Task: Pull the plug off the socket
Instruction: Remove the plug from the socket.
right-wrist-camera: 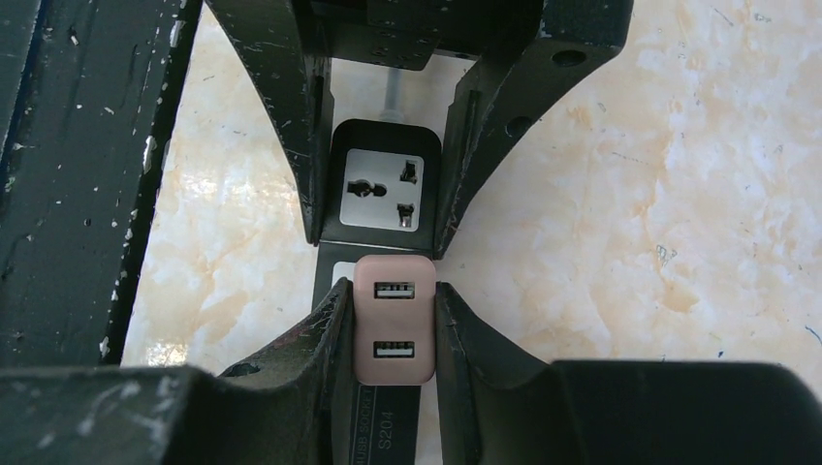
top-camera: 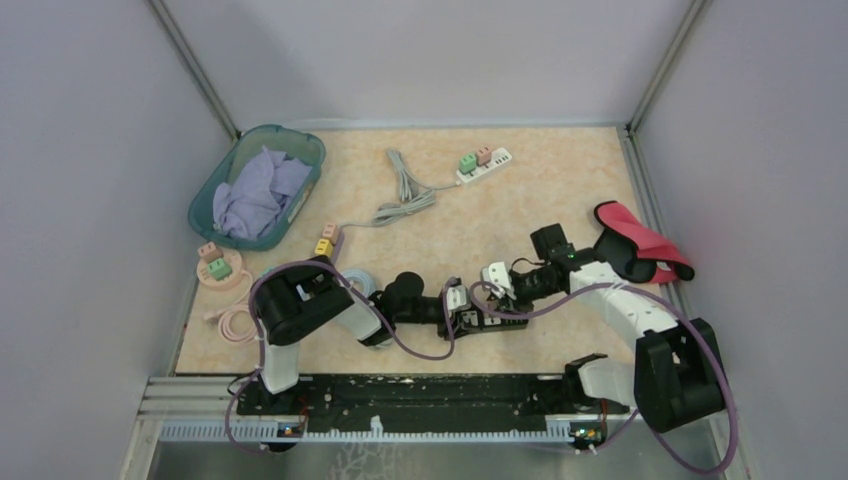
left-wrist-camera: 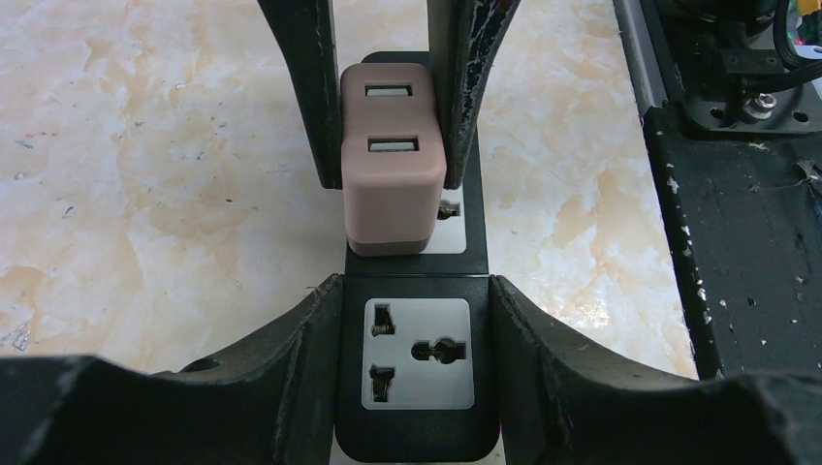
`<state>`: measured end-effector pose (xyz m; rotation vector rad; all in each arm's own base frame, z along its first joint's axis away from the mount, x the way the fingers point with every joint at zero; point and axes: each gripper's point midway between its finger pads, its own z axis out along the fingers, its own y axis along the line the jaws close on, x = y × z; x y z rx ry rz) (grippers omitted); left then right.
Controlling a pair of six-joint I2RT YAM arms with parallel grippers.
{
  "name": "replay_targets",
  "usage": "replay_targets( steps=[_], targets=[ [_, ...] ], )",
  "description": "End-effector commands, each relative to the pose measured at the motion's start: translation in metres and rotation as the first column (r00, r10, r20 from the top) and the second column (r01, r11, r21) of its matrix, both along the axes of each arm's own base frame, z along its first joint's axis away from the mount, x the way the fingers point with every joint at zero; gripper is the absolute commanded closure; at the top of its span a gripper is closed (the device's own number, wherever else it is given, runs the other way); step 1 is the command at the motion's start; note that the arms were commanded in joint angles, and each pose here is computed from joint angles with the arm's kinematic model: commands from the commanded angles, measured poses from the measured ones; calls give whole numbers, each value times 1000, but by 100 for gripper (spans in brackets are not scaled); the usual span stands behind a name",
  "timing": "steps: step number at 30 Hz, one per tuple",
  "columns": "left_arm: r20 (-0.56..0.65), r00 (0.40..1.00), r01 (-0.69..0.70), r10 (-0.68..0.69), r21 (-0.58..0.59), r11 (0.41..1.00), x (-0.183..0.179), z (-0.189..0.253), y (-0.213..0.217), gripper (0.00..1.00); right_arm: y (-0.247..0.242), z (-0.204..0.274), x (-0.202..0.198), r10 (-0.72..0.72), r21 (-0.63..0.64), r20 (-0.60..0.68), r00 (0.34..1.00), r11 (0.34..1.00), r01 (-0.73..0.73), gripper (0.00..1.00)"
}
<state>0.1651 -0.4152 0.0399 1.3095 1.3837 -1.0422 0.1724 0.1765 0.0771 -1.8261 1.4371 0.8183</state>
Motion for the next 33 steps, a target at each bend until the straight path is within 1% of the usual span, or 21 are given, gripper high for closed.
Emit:
replay_targets(
  steps=[1, 5, 12, 21, 28, 33],
  targets=[
    [-33, 998, -49, 51, 73, 996, 7, -25, 12, 100, 20, 21, -25, 95, 121, -66, 993, 989, -87, 100],
    [-37, 998, -45, 48, 76, 996, 7, -25, 11, 100, 27, 15, -20, 68, 97, -77, 995, 993, -61, 100],
    [-47, 998, -39, 43, 79, 996, 7, -26, 9, 100, 36, 19, -5, -7, 105, -102, 995, 994, 18, 100],
    [-49, 998, -40, 45, 90, 995, 7, -28, 10, 100, 29, 21, 19, -126, 41, -63, 990, 991, 128, 100],
    [-54, 997, -50, 56, 103, 993, 6, -31, 15, 100, 15, 27, 27, -158, 56, -38, 987, 985, 160, 100],
    [-64, 997, -45, 52, 98, 994, 5, -30, 16, 100, 10, 25, 18, -111, 58, -38, 993, 992, 113, 100]
  ],
)
